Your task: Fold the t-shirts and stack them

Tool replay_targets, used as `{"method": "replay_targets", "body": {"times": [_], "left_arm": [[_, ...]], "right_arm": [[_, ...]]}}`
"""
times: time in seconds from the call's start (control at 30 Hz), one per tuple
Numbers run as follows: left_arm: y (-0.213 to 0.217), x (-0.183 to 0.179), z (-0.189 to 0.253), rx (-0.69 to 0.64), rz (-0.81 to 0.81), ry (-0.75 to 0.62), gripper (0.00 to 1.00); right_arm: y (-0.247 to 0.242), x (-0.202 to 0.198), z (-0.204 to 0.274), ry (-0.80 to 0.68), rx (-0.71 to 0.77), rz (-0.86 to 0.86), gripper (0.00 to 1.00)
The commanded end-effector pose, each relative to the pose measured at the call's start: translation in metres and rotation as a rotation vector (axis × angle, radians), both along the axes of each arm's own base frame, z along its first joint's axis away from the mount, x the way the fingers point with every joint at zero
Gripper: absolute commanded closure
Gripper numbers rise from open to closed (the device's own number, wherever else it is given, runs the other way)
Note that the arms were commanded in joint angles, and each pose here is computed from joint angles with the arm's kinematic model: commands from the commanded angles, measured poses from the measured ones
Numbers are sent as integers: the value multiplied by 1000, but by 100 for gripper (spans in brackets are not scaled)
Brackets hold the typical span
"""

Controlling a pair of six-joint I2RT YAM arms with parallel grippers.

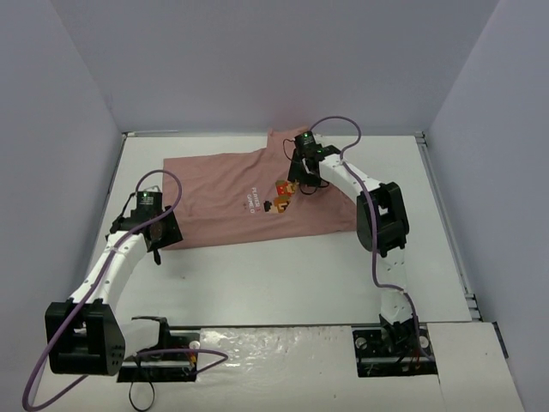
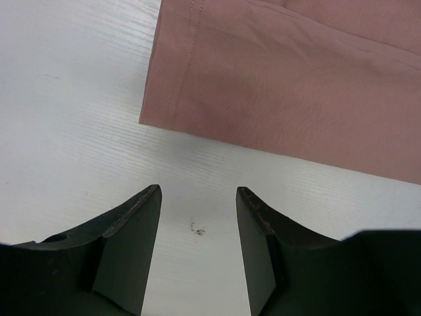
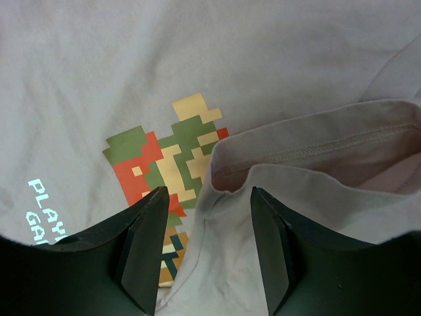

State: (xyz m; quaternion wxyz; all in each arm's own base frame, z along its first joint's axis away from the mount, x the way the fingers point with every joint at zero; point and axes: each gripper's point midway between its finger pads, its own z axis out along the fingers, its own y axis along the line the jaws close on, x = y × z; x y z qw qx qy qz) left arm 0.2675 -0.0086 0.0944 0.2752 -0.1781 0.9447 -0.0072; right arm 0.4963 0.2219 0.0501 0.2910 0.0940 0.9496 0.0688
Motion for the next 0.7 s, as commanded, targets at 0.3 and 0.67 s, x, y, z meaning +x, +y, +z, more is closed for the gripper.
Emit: {"method": "replay_targets", "body": {"times": [0.3,0.67], "left_arm": [[-2,10,10,-3,-16,-52,54],[-2,11,9,-3,-16,-51,54]], "right_arm": [[40,27,19,-86,49,93,52],[68,29,33,-117,90,215,52]]}}
